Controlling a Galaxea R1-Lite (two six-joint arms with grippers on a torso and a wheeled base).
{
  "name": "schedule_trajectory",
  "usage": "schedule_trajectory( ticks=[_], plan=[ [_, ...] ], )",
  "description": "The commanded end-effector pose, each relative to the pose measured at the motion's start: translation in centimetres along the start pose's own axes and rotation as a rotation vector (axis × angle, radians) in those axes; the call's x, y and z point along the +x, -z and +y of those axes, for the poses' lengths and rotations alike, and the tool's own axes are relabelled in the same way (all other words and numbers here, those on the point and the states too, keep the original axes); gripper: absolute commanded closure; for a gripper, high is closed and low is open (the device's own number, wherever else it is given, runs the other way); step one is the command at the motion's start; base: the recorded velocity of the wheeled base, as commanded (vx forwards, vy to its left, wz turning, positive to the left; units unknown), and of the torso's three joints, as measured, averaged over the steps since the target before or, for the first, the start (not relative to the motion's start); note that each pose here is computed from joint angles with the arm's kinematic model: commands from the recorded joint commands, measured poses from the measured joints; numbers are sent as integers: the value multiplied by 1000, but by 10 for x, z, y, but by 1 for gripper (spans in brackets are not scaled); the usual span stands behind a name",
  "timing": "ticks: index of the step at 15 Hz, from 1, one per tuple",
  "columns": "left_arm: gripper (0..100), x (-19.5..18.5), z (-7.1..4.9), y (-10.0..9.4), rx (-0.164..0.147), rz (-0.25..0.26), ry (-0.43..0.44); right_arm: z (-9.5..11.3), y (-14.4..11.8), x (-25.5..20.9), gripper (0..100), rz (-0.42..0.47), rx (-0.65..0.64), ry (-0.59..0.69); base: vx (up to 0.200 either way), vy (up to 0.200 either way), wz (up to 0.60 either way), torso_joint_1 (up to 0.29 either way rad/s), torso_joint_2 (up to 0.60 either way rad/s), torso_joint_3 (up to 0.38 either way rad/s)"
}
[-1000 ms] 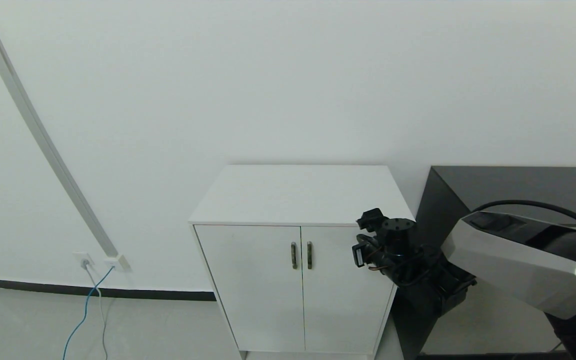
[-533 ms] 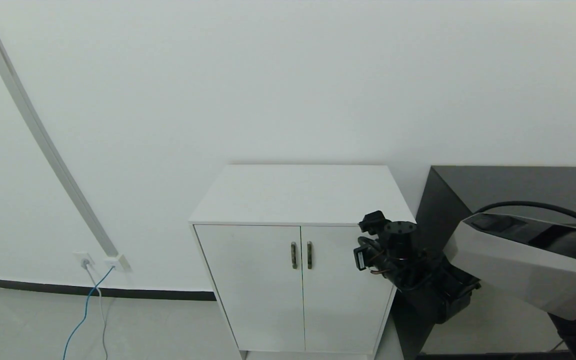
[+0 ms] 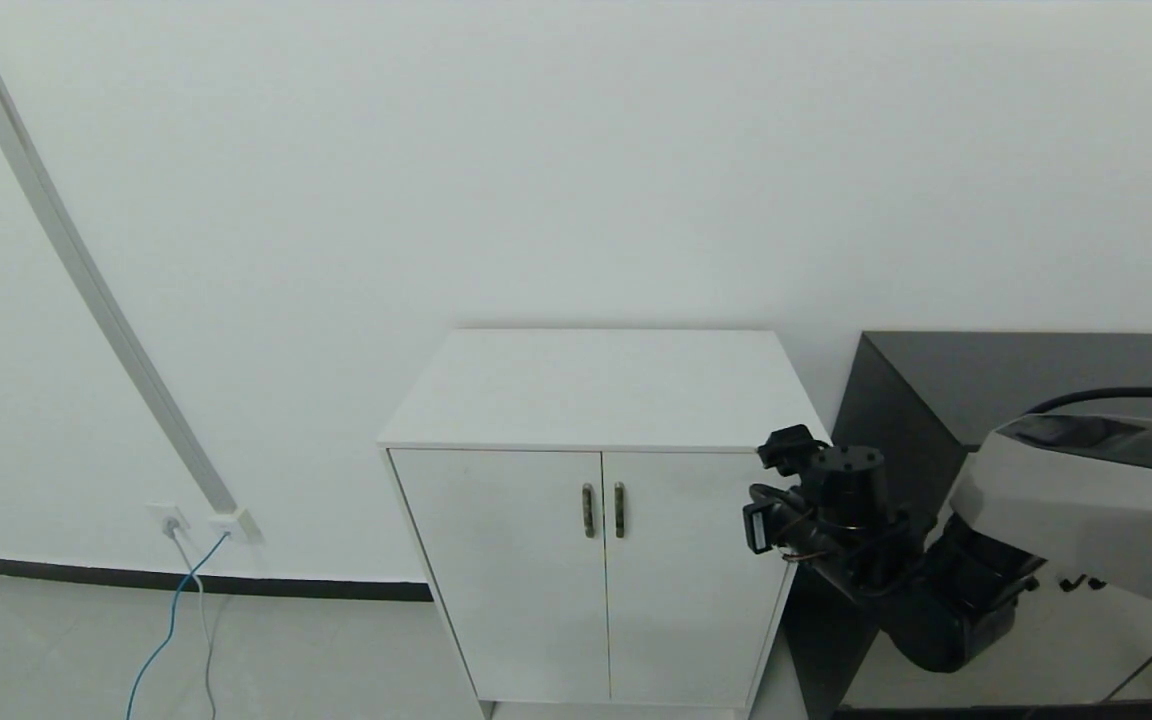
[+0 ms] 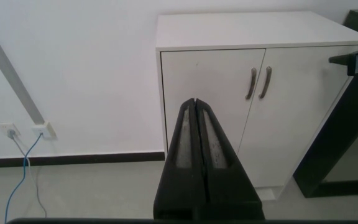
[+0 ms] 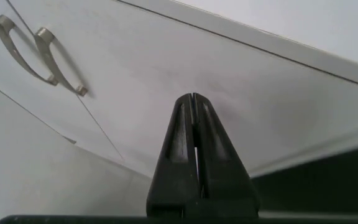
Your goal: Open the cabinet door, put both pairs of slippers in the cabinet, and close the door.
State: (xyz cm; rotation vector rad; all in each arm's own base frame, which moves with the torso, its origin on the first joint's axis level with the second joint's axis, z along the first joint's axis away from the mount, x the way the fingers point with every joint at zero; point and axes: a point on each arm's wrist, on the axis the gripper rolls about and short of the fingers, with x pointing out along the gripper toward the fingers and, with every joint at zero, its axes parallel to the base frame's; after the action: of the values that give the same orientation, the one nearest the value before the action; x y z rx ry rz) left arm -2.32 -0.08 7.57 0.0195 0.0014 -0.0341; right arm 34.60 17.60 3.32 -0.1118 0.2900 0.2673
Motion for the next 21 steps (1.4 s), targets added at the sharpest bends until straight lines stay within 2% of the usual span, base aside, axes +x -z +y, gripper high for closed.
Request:
schedule_trajectory(
  ticks=[1, 4, 7, 11, 17, 21],
  plan=[
    [100, 0, 0, 0, 0, 1, 0, -21, -15, -28, 100, -32, 22, 55, 0, 0, 0, 0, 0, 0],
    [100, 0, 0, 0, 0, 1, 0, -38, -22, -70, 100, -23, 28, 132, 0, 0, 0, 0, 0, 0],
    [100, 0, 0, 0, 0, 1, 0, -50, -25, -120, 100, -24, 33, 152, 0, 0, 0, 0, 0, 0],
    [100, 0, 0, 0, 0, 1, 0, -71, -16, -167, 100, -6, 48, 216, 0, 0, 0, 0, 0, 0],
    [100, 0, 0, 0, 0, 1, 0, -80, -2, -220, 100, -9, 51, 246, 0, 0, 0, 0, 0, 0],
    [100, 0, 0, 0, 0, 1, 0, -81, -4, -246, 100, -71, 58, 240, 0, 0, 0, 0, 0, 0]
  ],
)
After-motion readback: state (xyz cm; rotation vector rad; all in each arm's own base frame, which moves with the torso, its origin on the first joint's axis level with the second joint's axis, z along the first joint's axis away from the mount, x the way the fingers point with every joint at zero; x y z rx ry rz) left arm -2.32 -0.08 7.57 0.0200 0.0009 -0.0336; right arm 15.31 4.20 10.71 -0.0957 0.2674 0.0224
